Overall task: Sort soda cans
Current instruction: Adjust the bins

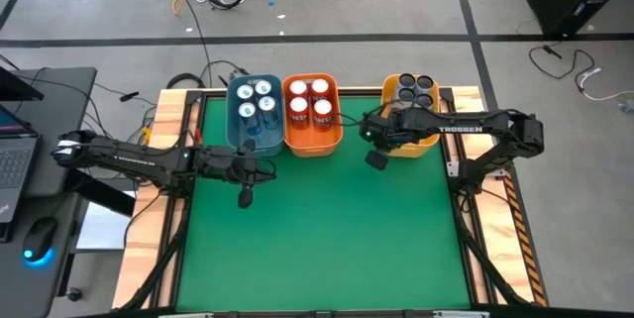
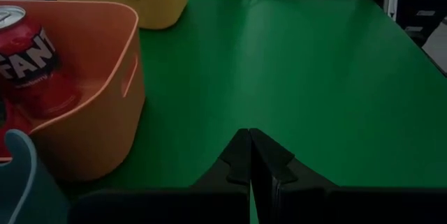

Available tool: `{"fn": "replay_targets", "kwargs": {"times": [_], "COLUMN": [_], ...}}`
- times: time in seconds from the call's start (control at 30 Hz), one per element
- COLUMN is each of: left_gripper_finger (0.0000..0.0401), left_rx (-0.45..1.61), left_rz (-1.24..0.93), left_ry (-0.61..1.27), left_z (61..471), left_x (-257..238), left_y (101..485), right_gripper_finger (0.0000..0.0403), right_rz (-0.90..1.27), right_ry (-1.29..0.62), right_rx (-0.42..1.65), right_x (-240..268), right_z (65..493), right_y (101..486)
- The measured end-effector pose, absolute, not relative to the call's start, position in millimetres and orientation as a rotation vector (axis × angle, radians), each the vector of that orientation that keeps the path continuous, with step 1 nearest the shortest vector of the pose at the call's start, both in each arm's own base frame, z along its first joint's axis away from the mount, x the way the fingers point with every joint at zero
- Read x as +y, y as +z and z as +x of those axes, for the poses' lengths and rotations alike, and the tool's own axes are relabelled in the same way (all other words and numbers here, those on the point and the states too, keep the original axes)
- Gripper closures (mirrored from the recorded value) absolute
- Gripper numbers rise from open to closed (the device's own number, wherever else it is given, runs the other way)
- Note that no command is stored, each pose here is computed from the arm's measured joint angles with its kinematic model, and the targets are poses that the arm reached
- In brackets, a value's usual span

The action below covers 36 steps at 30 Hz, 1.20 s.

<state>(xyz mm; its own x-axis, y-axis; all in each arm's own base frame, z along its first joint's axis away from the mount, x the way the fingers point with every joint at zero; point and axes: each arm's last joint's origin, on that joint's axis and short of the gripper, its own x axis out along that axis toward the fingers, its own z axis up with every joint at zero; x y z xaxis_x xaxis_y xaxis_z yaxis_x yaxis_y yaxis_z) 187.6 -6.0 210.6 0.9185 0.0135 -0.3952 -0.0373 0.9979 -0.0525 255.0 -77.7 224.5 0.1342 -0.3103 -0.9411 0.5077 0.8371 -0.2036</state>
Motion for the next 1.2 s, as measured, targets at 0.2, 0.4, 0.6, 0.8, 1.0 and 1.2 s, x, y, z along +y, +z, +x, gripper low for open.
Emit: {"fn": "replay_targets", "kwargs": {"times": [0.2,0.4,0.6,0.8,1.0,1.2], "left_gripper_finger": [0.0400,0.0400,0.0400,0.0400,0.0400,0.0400], "left_rx": [0.406,0.406,0.406,0.405,0.406,0.406], "left_rz": [-0.059,-0.060,-0.061,-0.063,-0.066,-0.067], "left_ry": [0.026,0.026,0.027,0.027,0.028,0.028], "left_z": [188,188,188,188,188,188], "left_x": [-6,-6,-6,-6,-6,-6], "left_y": [211,211,211,211,211,211], "right_gripper_finger": [0.0397,0.0400,0.0401,0.0401,0.0401,0.0399], "right_rz": [0.145,0.106,0.082,0.050,0.038,0.034], "right_ry": [-0.572,-0.524,-0.488,-0.468,-0.463,-0.435], "right_rx": [1.277,1.241,1.187,1.090,0.994,0.960], "right_x": [-76,-69,-64,-65,-70,-74], "right_z": [260,266,273,282,290,301], "right_y": [225,226,228,232,236,229]}}
